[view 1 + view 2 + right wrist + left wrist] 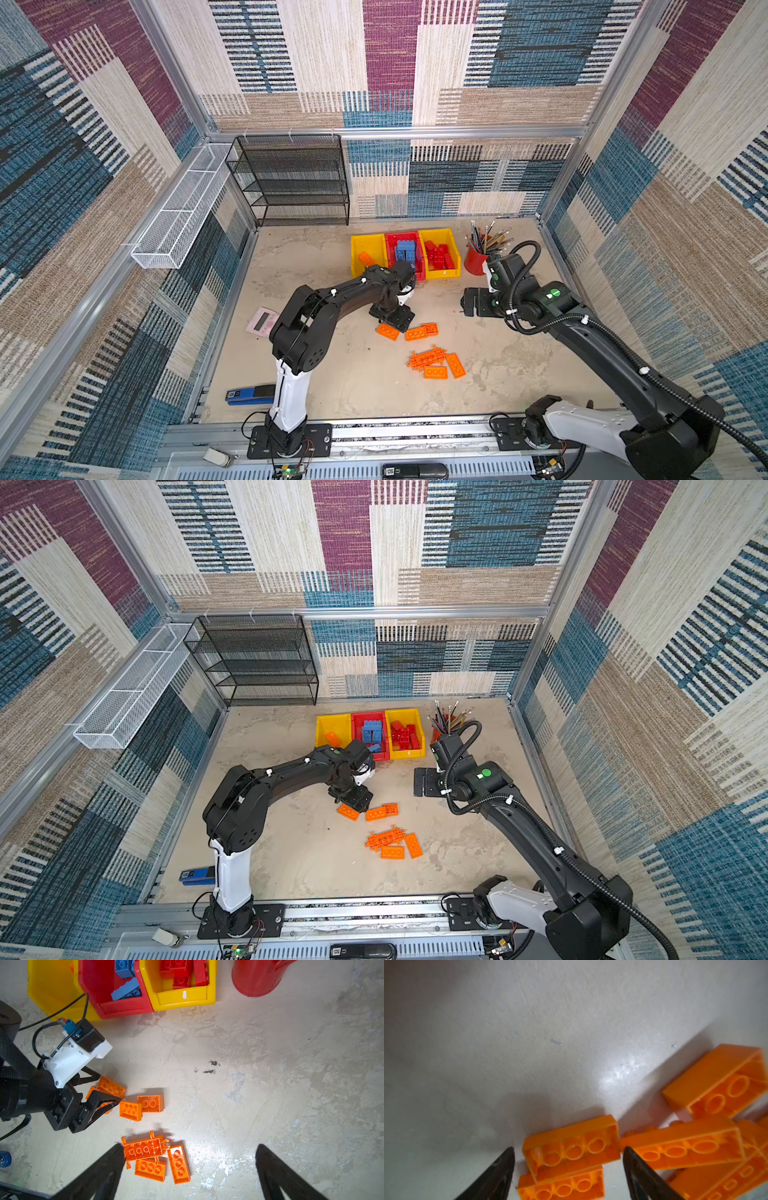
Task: Sort the legos into containers by color
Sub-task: 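Lift the orange brick and carry it into the yellow bin with the left gripper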
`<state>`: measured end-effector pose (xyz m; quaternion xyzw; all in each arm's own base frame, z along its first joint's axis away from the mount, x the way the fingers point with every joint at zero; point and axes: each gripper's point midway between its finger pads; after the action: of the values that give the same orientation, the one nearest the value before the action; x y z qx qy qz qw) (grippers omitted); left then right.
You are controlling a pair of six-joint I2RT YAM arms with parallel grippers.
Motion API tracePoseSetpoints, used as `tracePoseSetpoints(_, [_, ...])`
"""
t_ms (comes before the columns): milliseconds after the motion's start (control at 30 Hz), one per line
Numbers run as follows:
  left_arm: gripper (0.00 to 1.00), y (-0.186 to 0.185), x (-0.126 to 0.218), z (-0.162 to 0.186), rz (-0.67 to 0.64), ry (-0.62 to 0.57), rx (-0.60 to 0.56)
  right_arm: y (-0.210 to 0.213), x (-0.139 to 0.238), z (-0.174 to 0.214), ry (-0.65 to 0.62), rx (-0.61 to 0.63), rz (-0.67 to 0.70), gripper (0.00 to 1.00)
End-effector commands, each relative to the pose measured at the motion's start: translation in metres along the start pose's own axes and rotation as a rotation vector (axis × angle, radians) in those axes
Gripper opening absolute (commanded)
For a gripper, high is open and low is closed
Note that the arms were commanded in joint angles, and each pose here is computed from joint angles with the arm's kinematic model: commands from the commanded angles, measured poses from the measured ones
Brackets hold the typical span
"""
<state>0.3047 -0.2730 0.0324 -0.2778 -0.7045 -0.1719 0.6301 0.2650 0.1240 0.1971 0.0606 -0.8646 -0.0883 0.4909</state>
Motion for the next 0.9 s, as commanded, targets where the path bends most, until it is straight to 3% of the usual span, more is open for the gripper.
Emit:
tracePoseSetpoints(0, [0.82, 0.008, -0.003, -0.003, -0.043, -0.012, 0.041, -0.002, 0.003, -0.004, -0.018, -0.009, 0.017, 0.99])
tracePoseSetpoints(367, [0.82, 0.004, -0.010, -0.002, -0.036, -0.012, 0.097, -0.006, 0.003, 0.001, -0.012, -0.025, 0.027, 0.99])
tracePoseSetpoints(600, [0.66, 0.014, -0.012, 0.007, -0.091, 0.025, 0.105, -0.007, 0.004, -0.004, -0.021, -0.012, 0.039, 0.99])
tracePoseSetpoints(867, [0.62, 0.025, 0.018, -0.007, -0.135, -0.024, 0.115, -0.004, 0.007, -0.009, -0.039, -0.008, 0.032, 0.99])
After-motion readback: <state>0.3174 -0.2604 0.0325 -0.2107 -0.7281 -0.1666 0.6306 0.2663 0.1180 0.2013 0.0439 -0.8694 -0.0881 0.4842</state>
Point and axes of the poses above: each gripper's point midway between its finger pads, its own x axis back along the fingers, its own y axis along the line the jaws close on, z = x × y, and after that the axes turned 2 degrees about -x, right-handed
